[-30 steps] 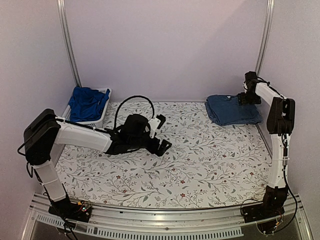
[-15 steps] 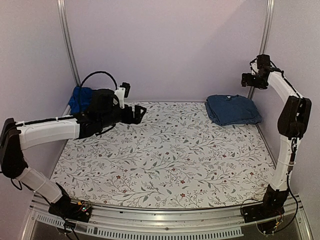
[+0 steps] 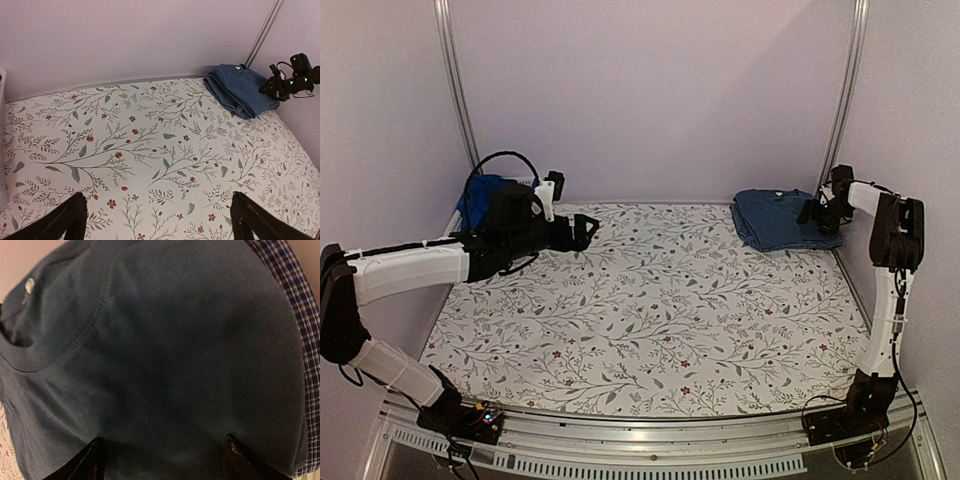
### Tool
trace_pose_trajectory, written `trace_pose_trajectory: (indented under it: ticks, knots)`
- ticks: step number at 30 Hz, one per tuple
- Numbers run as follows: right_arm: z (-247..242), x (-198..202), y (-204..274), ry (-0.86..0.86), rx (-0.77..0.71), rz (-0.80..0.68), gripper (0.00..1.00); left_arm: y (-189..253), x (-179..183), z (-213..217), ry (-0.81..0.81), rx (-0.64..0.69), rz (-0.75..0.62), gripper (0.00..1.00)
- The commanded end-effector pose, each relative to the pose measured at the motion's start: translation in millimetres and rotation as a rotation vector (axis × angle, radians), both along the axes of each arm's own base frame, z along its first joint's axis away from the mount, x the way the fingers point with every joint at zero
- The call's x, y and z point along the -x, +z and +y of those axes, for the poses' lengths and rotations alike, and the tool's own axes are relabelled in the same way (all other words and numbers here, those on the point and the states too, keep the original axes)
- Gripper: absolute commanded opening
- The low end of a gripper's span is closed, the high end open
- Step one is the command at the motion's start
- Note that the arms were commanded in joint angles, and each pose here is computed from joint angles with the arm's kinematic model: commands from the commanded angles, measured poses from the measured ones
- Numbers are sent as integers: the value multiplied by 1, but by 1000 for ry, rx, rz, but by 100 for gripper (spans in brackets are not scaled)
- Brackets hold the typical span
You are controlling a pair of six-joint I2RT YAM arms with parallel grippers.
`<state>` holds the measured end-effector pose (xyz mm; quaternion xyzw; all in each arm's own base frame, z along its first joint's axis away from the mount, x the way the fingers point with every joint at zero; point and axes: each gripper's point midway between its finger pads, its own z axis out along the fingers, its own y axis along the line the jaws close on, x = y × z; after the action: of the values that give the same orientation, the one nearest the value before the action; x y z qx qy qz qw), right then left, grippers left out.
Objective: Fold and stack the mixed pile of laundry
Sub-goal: Adjust the square-folded T-shirt at the corner of the board.
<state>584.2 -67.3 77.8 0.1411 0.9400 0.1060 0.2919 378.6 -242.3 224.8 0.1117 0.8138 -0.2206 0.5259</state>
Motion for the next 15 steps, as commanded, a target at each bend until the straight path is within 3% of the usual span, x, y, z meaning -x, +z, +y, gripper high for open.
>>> trace_pose_trajectory:
  ticks: [1,7,15]
  knots:
    - [-16,24,-37,-78,-29,79,80,-9,-6,2,-2,17,16,100]
    - [-1,54,-35,-60,-79,57,85,-13,-8,3,-1,22,27,100]
    - [20,45,80,54,-119,-187,87,-15,-20,23,64,7,67,100]
